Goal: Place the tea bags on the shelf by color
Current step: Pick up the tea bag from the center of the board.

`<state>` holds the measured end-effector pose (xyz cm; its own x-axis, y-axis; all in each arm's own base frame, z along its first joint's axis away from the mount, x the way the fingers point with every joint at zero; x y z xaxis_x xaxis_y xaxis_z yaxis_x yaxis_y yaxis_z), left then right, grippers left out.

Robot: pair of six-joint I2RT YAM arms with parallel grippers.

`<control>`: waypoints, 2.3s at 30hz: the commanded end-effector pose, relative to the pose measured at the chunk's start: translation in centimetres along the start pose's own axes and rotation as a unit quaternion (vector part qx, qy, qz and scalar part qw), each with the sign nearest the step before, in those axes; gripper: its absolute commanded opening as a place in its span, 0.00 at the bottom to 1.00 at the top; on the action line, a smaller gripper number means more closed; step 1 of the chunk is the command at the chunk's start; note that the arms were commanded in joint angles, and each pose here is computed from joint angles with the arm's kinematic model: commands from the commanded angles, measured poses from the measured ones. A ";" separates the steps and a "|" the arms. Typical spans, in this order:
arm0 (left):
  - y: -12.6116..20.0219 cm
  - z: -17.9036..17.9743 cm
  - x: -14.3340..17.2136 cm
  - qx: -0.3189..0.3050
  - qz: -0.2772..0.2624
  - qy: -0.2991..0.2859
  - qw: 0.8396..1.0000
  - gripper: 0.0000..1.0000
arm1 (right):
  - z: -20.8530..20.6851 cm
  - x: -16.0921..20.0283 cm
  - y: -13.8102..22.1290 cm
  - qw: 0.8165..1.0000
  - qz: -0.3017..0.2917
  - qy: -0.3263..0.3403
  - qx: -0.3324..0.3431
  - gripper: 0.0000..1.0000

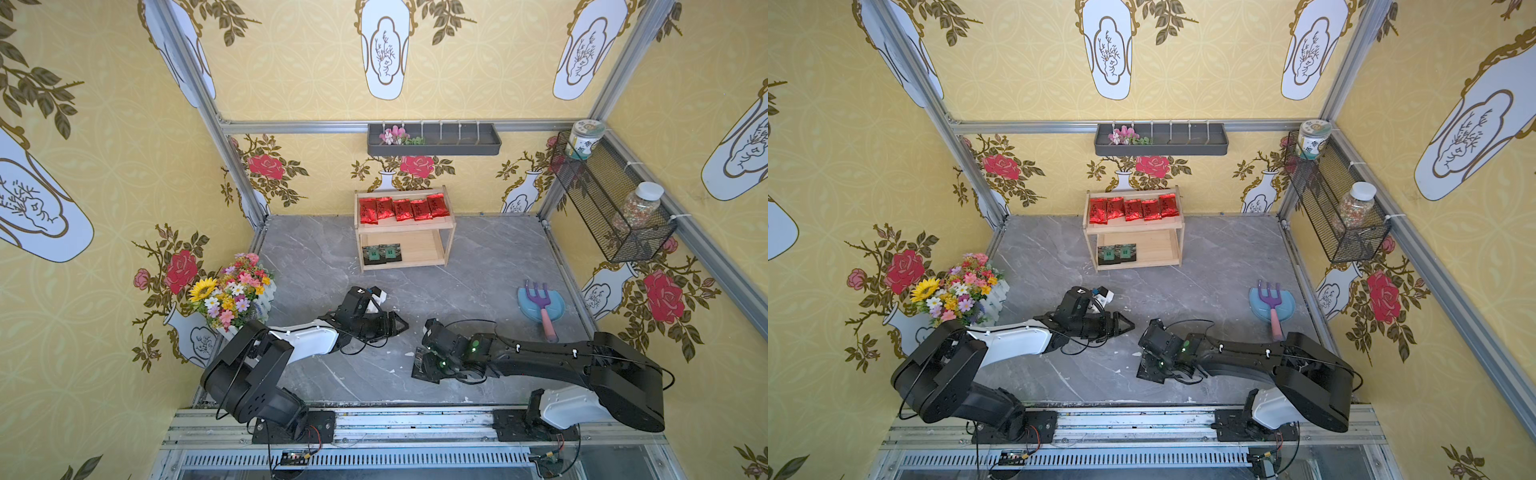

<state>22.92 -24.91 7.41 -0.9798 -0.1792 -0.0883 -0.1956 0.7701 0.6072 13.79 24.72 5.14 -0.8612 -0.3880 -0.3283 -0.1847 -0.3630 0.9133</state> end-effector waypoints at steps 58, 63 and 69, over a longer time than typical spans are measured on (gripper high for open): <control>-1.7 1.1 1.7 0.049 0.058 0.020 0.997 0.12 | -3.0 -15.3 4.9 0.960 -0.271 -0.063 -0.017 0.61; -1.4 0.5 1.1 0.056 0.043 0.016 0.997 0.11 | -4.1 -16.5 4.6 0.952 -0.254 -0.127 -0.115 0.50; -0.4 -1.3 -1.2 0.097 -0.002 0.032 0.995 0.11 | -3.4 -16.4 4.8 0.929 -0.274 -0.173 -0.181 0.48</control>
<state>22.92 -25.69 6.82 -0.9860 -0.1666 -0.0109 -0.1497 0.8535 0.4991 28.18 25.05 11.75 -0.8085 0.1195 -0.5763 -0.5136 -0.6213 0.5917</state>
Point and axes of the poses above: each gripper's point midway between its finger pads, its own y axis back along the fingers, its own z axis along the line the jaws close on, x = y × z, the point moved 3 cm from there along y, back along the fingers, and after that the axes turned 10 degrees about y, right-handed, at the moved point
